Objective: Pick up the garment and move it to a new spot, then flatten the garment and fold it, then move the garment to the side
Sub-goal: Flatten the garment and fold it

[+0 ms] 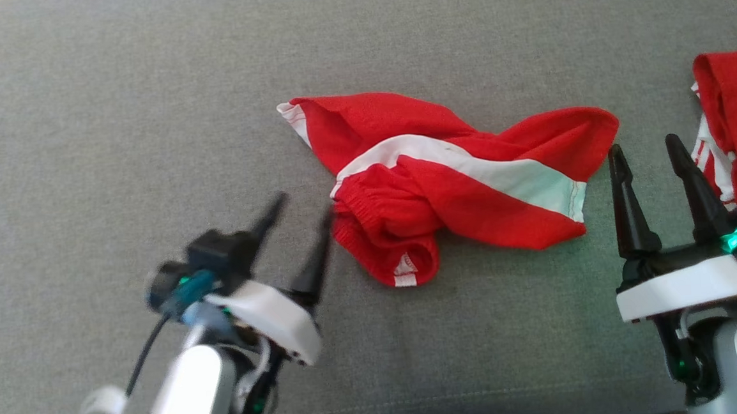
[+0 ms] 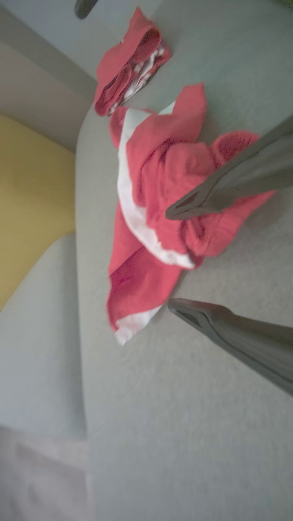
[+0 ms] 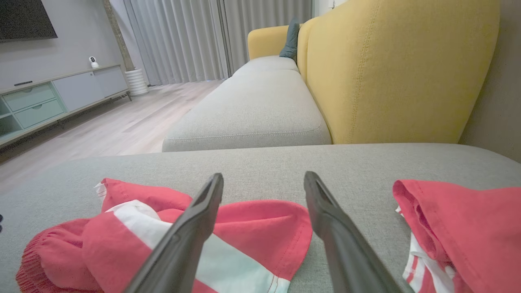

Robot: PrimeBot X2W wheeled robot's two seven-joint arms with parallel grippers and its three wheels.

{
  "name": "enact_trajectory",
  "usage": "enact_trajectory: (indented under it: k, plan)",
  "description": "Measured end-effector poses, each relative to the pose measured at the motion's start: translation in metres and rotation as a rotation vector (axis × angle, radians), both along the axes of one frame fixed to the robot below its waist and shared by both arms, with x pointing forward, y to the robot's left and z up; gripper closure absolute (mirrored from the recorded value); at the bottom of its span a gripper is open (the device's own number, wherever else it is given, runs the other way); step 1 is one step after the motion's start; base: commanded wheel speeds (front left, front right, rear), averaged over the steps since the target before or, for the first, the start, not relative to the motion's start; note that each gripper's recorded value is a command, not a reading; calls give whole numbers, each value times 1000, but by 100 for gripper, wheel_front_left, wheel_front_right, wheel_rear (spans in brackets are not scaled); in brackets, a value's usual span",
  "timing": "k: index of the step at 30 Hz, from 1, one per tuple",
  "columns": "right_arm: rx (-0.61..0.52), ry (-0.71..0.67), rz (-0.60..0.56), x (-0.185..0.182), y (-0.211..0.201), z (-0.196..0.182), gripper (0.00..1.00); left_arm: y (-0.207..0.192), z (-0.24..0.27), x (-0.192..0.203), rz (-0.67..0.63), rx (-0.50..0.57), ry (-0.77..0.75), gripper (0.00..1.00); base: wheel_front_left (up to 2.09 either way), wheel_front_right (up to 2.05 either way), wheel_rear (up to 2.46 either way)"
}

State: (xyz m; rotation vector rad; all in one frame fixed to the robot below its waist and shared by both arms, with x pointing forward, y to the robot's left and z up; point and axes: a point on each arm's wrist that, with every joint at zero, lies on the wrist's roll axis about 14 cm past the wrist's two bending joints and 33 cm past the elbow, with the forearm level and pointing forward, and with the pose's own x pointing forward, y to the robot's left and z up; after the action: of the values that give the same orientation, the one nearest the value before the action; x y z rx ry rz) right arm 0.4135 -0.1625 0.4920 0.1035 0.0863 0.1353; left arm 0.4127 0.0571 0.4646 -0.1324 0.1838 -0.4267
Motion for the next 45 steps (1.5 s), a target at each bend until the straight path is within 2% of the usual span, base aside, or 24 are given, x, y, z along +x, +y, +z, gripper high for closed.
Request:
enact_trajectory:
  k: [3,9,19,20,22,25,35,39,45]
  plan:
    - [-1,16,-8,0,-3,-5,0,-26,-12,-9,-84,-33,110,0,0,0,0]
    - [0,42,-25,-2,-8,-14,0,-46,-30,-18,-156,-64,244,0,0,0,0]
    - [15,66,-50,-6,-15,-21,0,-60,-23,-12,-211,-95,239,2,0,0,0]
    - [16,67,-52,-7,-15,-21,0,-62,-23,-13,-217,-97,240,52,0,0,0]
    - [18,65,-55,-7,-16,-20,0,-63,-23,-14,-223,-102,245,100,0,0,0]
    - [28,65,-60,-8,-17,-20,0,-62,-22,-13,-221,-104,233,100,0,0,0]
    - [49,58,-61,-10,-15,-16,0,-32,33,29,-158,11,-66,100,0,0,0]
    - [50,54,-62,-11,-16,-15,0,-44,15,9,-242,63,1,100,0,0,0]
    - [52,69,-62,-8,-15,-19,0,-61,-47,-65,-405,120,248,100,0,0,0]
